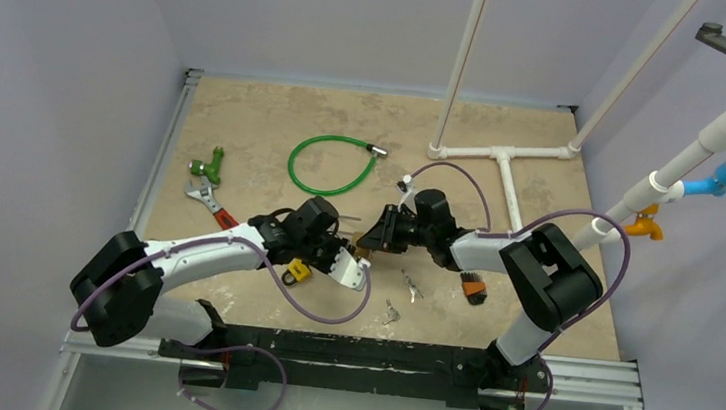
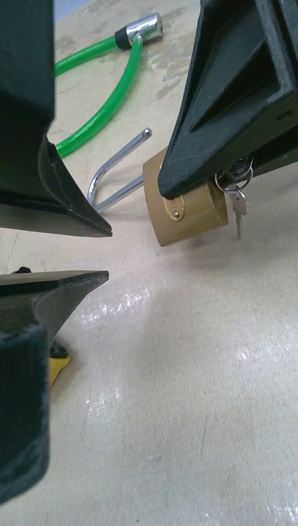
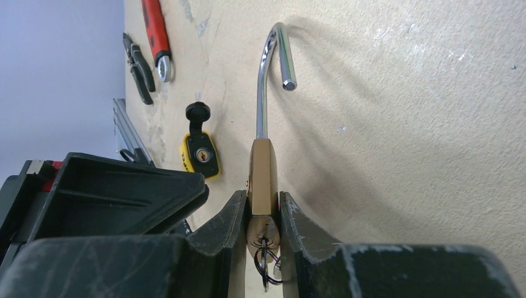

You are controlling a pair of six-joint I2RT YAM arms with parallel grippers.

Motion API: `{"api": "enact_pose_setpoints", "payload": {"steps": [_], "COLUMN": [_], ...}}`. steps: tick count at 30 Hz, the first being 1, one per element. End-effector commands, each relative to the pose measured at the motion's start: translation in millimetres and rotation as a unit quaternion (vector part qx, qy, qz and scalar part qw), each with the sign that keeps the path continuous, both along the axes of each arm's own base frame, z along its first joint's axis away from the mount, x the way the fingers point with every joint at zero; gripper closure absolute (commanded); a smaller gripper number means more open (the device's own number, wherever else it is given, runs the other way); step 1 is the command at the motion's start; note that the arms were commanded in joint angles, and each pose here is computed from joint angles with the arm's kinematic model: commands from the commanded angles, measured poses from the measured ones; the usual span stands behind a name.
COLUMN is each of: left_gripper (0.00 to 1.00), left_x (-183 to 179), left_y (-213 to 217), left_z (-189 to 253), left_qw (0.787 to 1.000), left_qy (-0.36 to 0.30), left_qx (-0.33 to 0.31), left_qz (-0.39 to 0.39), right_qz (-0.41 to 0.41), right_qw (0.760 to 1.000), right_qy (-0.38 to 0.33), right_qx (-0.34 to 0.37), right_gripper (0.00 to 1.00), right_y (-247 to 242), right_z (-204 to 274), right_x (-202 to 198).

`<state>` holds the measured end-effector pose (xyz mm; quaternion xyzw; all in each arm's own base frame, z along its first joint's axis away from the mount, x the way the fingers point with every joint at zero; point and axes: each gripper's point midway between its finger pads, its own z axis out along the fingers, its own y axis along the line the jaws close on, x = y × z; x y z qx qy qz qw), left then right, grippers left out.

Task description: Unlock with the key

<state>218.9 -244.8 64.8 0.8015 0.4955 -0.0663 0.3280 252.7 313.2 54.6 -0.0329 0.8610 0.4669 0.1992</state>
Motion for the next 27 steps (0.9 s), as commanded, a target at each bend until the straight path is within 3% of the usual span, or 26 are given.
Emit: {"api": "enact_pose_setpoints", "payload": {"steps": [1, 6, 9, 12, 14, 15, 16, 17, 26, 27], "left_gripper": [0.74, 0.74, 0.71, 0.54, 0.33, 0.23, 0.07, 0.01, 0.00, 0.00], "left_x": [6, 3, 1, -2, -4, -8, -14, -19, -63, -67], "left_y": [-11, 0, 24, 46, 56, 62, 69, 76, 131, 137], "left_z": [28, 78, 112, 148, 169, 172, 174, 174, 186, 186], "left_qw": [1.000, 0.997, 0.987, 0.962, 0.946, 0.940, 0.939, 0.939, 0.946, 0.945], "left_qy": [0.007, 0.032, 0.081, 0.152, 0.182, 0.192, 0.191, 0.187, 0.127, 0.122], "left_qx": [-0.025, -0.024, 0.004, -0.011, -0.045, -0.055, -0.057, -0.053, -0.039, -0.033], "left_qz": [0.015, 0.066, 0.141, 0.227, 0.266, 0.276, 0.280, 0.285, 0.296, 0.301], "right_qz": [0.008, 0.019, 0.023, 0.041, 0.043, 0.044, 0.043, 0.043, 0.032, 0.032], "right_qw": [0.997, 0.998, 0.998, 0.997, 0.995, 0.994, 0.994, 0.993, 0.985, 0.983], "right_qy": [-0.069, -0.063, -0.061, -0.059, -0.071, -0.073, -0.072, -0.070, -0.075, -0.078], "right_qx": [0.034, 0.017, -0.002, -0.026, -0.056, -0.065, -0.072, -0.079, -0.153, -0.161], "right_gripper": [1.00, 1.00, 1.00, 1.00, 0.99, 0.95, 0.90, 0.84, 0.56, 0.49], "right_y": [11, 11, 8, 8, 4, 2, 1, -1, -19, -21], "right_z": [31, 22, 13, 4, -3, -5, -7, -9, -20, -20], "right_x": [16, 15, 15, 10, 10, 9, 9, 8, 17, 19]}}
